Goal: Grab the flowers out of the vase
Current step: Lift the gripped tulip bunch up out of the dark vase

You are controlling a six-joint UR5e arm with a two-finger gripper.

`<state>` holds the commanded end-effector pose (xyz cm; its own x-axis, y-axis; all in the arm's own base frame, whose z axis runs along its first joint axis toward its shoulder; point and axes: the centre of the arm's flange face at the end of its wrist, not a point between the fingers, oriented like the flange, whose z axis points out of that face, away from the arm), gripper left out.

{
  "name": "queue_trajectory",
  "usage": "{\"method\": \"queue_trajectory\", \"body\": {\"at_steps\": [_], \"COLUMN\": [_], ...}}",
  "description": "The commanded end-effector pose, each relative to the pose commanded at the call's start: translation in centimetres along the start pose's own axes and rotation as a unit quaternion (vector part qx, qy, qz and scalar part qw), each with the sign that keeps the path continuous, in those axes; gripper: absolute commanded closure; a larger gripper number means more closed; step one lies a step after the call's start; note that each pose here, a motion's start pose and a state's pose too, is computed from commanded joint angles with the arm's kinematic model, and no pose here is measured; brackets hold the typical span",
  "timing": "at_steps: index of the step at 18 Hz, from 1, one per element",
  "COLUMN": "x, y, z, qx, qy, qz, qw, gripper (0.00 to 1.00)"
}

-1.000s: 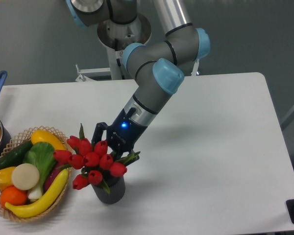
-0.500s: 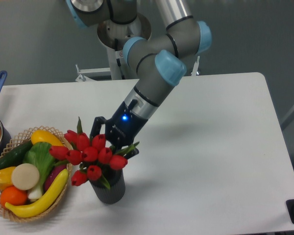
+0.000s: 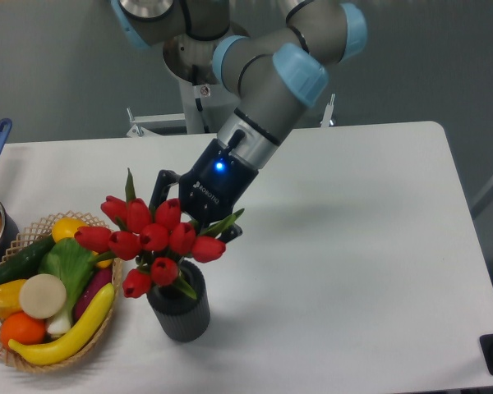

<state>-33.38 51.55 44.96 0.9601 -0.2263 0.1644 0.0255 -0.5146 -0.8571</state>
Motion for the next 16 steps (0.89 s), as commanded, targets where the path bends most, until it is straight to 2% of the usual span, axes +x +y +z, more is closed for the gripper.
{"method": "queue_trajectory", "body": {"at_steps": [2, 16], "x": [0.1, -0.6], "y": [-0.9, -5.7], "z": [-0.4, -2.9], "qx": [0.004, 0.028], "qy": [-0.003, -0.025], "qz": [-0.020, -0.028], "qw": [0.9998, 0.9989], "gripper": [0.51, 0.54]}}
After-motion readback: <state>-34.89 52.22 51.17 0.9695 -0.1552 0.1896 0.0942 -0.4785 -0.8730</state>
